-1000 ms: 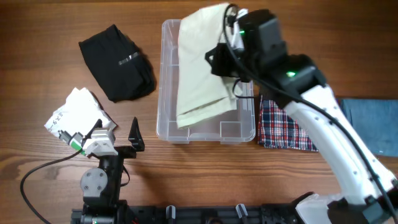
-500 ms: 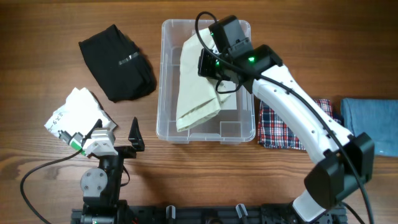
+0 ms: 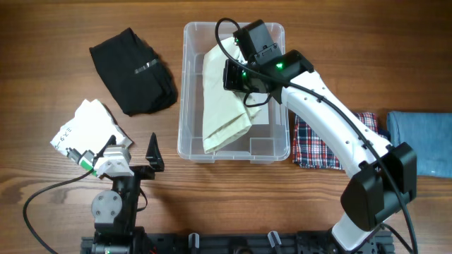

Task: Pack container
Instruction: 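Lift the cream cloth with the right gripper and lower it into the bin, then release the cream cloth and move the right gripper to the plaid shirt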

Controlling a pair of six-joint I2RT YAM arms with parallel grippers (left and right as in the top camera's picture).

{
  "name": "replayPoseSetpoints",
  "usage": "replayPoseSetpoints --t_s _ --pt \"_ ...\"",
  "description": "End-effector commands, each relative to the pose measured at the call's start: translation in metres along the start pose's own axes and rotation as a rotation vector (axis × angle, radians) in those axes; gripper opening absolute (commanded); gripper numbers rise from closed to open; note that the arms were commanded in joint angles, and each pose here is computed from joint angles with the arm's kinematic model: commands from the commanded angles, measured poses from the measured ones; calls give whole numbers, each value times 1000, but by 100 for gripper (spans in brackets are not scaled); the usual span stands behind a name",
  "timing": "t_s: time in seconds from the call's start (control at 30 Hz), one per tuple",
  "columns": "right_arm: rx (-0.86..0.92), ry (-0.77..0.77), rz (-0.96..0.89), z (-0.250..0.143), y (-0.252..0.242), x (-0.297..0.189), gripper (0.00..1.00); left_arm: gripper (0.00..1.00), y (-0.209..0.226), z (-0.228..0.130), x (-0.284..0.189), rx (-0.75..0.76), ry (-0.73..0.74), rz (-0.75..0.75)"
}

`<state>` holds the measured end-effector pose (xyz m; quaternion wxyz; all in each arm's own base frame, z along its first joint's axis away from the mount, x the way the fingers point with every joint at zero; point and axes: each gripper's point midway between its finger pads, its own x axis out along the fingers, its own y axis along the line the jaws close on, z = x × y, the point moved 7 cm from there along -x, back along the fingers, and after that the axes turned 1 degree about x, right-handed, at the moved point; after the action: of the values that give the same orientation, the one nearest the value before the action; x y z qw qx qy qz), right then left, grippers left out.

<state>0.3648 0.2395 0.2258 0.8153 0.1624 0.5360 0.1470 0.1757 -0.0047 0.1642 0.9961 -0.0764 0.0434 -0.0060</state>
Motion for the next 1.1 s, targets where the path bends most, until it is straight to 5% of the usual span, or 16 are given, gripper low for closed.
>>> replayPoseSetpoints --t_s 0.0,0.23,0.33,0.47,0.83,1.07 --pt "-11 19 23 -1 4 6 4 100 0 -1 0 22 -2 -6" --pt "32 30 16 -4 3 9 9 100 0 -1 0 22 -2 -6" --pt "31 44 2 -7 1 9 41 100 0 -1 0 22 -2 -6" --pt "-48 71 -37 -12 -5 9 57 100 0 -1 0 23 -2 -6" --pt "-189 73 -170 -14 -24 -1 58 100 0 -1 0 22 -2 -6" --pt "-141 -31 -162 -4 -40 -86 58 100 0 -1 0 22 -2 -6"
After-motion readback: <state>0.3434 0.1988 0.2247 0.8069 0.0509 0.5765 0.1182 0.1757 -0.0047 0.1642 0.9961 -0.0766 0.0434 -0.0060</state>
